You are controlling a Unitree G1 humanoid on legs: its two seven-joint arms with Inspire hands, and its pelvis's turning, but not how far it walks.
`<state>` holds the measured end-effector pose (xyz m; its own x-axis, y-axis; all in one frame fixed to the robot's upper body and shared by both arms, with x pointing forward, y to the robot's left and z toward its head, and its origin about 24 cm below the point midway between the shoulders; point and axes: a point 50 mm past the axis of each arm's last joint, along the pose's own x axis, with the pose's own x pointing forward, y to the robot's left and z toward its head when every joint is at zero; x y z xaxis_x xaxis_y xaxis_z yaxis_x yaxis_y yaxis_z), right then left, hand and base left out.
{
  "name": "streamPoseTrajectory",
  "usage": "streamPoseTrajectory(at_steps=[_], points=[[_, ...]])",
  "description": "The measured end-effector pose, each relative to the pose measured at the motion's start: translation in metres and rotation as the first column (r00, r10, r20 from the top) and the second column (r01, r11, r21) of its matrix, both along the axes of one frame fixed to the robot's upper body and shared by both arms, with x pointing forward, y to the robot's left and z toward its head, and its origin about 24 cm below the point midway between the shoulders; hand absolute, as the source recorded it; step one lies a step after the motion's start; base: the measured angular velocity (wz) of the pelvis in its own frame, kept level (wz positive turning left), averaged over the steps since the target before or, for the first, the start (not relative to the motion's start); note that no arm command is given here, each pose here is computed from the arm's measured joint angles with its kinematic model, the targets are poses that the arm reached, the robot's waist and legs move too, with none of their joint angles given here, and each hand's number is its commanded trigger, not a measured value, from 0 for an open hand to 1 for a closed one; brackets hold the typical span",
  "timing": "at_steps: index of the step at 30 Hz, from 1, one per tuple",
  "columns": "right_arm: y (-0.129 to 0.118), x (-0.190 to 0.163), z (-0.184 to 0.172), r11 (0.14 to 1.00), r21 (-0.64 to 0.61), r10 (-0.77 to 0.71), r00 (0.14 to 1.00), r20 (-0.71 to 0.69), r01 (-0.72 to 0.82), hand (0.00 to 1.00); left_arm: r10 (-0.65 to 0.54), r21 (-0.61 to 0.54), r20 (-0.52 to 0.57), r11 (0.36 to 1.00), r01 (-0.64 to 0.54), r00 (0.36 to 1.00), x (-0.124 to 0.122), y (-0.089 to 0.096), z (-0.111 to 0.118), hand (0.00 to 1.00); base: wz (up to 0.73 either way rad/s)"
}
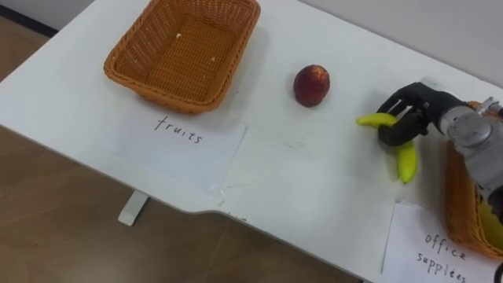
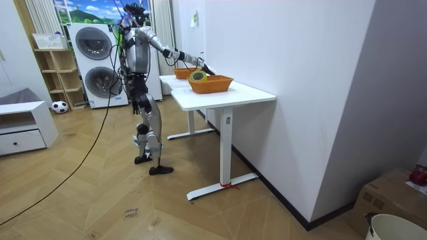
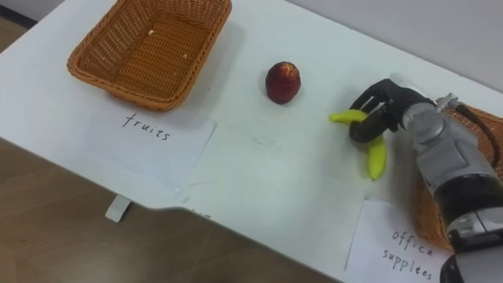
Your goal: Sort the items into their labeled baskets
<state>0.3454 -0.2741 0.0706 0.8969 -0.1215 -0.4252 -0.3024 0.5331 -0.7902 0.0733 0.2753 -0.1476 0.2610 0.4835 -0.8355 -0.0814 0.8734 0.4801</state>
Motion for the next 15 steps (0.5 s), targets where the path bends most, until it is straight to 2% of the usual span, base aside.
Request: streamPoseTrajectory(at_steps=[10,15], points=[[0.027,0.008,0.033,0.993,0.004,0.118,0.982,0.148,-0.120,1.00,0.043,0.022,0.042,0.999,-0.044,0.998,0.000,0.006,0.003,0.00,-0.03],[0.050,0.009,0.062,0.978,-0.003,0.200,0.944,0.261,-0.206,1.00,0.085,0.044,0.037,0.995,-0.086,0.996,-0.011,0.009,0.003,0.00,-0.06]])
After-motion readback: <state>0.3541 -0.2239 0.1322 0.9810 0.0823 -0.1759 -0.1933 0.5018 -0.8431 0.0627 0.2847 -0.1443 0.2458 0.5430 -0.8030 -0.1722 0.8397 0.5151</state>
